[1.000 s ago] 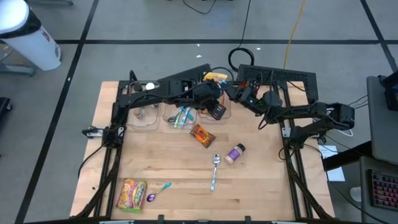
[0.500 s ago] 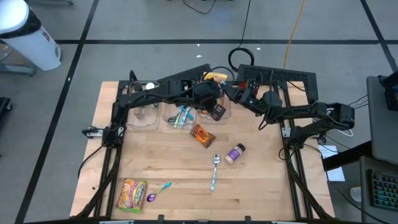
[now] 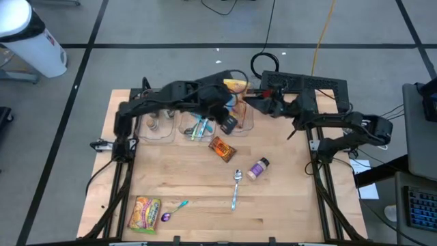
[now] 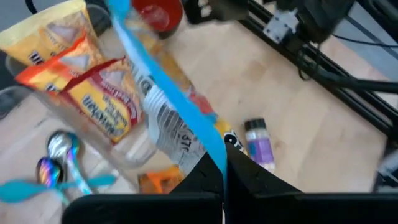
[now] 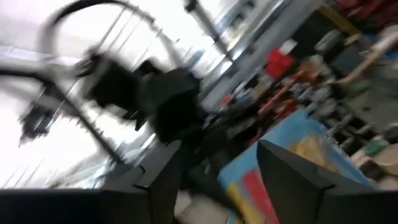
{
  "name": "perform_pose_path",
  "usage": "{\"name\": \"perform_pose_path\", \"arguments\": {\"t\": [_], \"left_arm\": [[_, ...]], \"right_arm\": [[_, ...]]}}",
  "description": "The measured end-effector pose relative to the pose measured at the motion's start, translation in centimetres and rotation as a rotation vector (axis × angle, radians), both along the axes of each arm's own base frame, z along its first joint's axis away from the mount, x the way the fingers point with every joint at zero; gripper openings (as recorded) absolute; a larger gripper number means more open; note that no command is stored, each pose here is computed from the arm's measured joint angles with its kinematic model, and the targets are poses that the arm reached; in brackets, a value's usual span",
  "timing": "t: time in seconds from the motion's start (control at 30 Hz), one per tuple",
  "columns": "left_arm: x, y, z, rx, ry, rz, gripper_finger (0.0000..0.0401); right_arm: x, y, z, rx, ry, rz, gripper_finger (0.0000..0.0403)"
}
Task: Pick & Place Food Item
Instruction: Put the blue noodle pack into the right transparent bin
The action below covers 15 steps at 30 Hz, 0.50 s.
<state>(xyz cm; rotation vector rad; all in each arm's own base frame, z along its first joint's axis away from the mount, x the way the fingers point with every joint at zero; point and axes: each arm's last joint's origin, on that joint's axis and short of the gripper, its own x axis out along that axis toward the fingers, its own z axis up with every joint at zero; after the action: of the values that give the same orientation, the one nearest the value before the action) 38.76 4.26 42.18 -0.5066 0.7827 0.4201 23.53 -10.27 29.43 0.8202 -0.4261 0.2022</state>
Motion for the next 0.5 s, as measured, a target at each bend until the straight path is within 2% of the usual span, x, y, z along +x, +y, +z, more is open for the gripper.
{"name": "perform_pose_path", "arguments": {"t": [0.2,0.33,0.5], "left_arm": [[-4.0,-1.4,3.1,-0.016,-0.014,-0.041,0.0001],[-5.9,-2.6,4.5,-0.031,-0.037,-0.097,0.0001],[-6.4,-4.1,4.2,-0.062,0.015,-0.186,0.0000]], "right_arm": [[-1.1,0.4,4.8,-0.259,-0.049,0.087,0.0225],[-0.4,1.2,9.2,-0.455,0.053,0.183,0.0218],[0.7,3.3,14.2,-0.759,0.190,0.245,0.0209]]}}
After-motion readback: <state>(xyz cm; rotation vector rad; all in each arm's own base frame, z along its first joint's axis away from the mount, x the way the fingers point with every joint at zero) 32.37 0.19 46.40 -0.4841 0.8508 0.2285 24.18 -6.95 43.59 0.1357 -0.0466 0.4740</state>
